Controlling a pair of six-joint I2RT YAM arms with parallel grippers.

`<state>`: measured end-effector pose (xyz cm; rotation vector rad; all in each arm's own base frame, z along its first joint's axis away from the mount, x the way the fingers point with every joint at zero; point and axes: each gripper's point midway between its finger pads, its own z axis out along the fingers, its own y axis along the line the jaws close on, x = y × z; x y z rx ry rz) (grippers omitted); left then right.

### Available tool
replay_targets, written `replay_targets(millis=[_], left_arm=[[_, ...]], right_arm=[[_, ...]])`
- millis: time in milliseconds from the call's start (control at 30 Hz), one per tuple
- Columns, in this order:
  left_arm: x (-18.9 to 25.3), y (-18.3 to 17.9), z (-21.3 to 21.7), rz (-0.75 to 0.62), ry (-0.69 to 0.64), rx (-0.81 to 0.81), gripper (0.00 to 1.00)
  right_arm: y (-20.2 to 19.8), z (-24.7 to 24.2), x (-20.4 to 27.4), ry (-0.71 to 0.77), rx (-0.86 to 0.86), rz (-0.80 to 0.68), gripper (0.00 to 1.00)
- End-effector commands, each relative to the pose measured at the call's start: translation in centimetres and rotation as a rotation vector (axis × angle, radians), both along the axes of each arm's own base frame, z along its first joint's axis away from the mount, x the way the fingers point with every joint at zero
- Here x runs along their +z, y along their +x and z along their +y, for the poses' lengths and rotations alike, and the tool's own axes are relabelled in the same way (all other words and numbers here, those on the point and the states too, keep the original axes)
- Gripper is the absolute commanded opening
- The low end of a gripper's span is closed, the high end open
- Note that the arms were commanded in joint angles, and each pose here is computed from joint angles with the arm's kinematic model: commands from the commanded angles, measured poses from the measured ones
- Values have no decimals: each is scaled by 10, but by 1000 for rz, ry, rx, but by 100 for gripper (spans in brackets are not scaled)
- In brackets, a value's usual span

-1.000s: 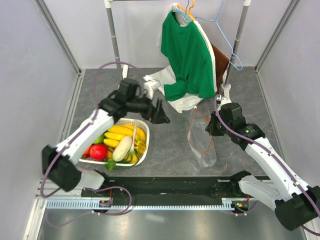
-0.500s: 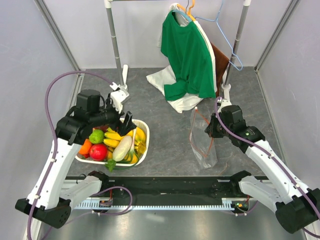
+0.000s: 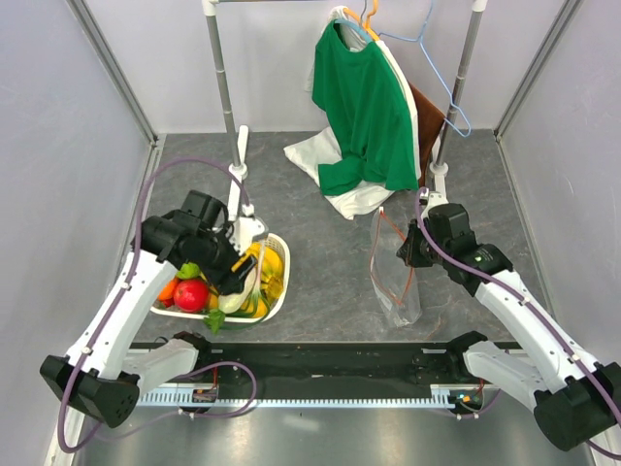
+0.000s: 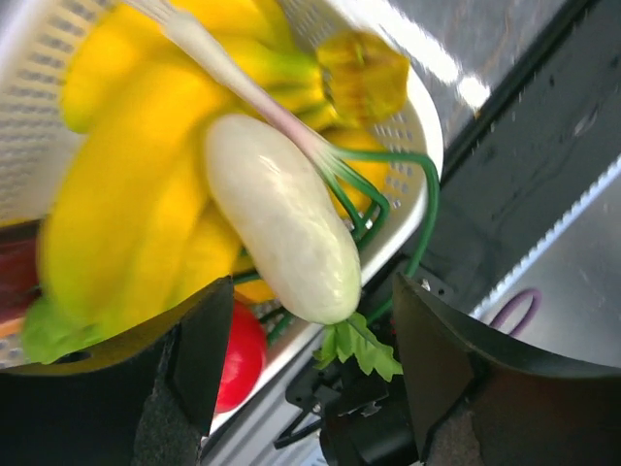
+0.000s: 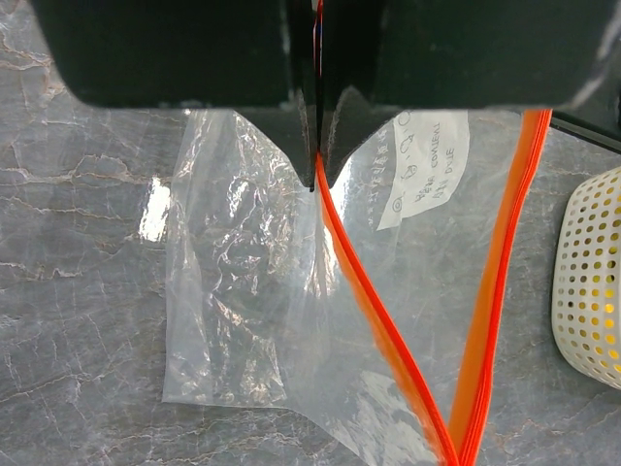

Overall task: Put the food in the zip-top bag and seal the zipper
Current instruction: Pick up the fake vegetable from the bin.

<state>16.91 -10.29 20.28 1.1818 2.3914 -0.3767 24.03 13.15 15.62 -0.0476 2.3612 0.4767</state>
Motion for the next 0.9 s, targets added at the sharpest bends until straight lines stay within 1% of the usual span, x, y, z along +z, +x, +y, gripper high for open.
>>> replay_targets(millis=[0, 133, 200, 300, 400, 433, 600, 667, 767, 867], left_arm=[[-35, -41, 14, 160, 93, -102, 72], [-51, -39, 14, 173, 122, -93, 71], [-59, -28, 18, 143, 156, -64, 70], [-62, -14, 19, 98, 176, -27, 73], [-66, -11, 16, 105, 184, -15, 75], [-67, -11, 16, 101, 188, -19, 77], [-76, -10, 17, 89, 225, -11, 83], [-79, -10, 18, 89, 239, -8, 83], [-82, -11, 18, 92, 247, -14, 81], [-80, -11, 16, 90, 239, -23, 74]], right_arm=[[9, 3, 12, 9, 7, -42, 0], [9, 1, 13, 0, 3, -43, 0], [9, 1, 12, -2, 2, -42, 0], [9, 1, 12, -3, 7, -38, 0], [11, 2, 12, -4, 9, -32, 0], [11, 2, 12, -5, 9, -30, 0], [12, 5, 12, 1, 13, -29, 0], [12, 5, 12, 2, 14, -26, 0], [12, 5, 12, 1, 15, -29, 0], [11, 4, 11, -1, 16, -27, 0]])
